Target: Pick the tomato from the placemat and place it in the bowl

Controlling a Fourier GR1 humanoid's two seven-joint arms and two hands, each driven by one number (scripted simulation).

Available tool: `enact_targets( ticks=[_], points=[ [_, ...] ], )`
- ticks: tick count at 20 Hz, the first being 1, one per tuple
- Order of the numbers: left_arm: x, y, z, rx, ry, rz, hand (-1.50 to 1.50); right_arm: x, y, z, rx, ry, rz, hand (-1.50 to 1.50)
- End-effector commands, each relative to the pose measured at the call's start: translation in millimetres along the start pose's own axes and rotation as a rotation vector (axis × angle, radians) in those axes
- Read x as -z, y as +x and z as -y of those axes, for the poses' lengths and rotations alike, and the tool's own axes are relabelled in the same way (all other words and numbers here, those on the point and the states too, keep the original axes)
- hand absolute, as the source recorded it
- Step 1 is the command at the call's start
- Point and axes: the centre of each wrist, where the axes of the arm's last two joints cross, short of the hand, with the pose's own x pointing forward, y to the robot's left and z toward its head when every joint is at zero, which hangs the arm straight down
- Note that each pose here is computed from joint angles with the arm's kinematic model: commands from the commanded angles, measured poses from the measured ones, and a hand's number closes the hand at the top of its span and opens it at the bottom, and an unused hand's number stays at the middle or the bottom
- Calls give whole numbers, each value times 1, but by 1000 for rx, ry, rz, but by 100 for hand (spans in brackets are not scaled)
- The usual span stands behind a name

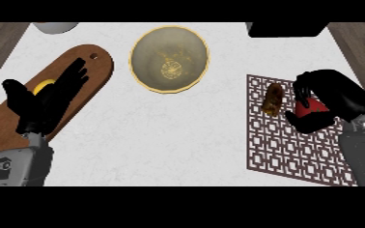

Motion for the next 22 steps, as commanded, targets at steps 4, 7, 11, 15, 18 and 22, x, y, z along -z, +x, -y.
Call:
enact_targets(
  ticks=[4,7,11,15,18,22],
  points=[
    [-5,-5,4,-12,-7,5,0,-58,38,70,-75,-102,60,150],
    [-2,0,5,-13,-5,-5,0,-65,63,96,-78,-137,62,150],
    [3,12,-12,23,-6,3,0,-73,112,113,-90,-158,103,150],
    [2,10,1,-12,-12,3,0,-46,131,130,69,-149,173,150],
    [-3,-11,2,4,-16,-3,0,-46,165,127,130,-160,182,150],
    [6,4,8,-8,-16,8,0,-38,197,137,170,-174,186,150]
  ],
)
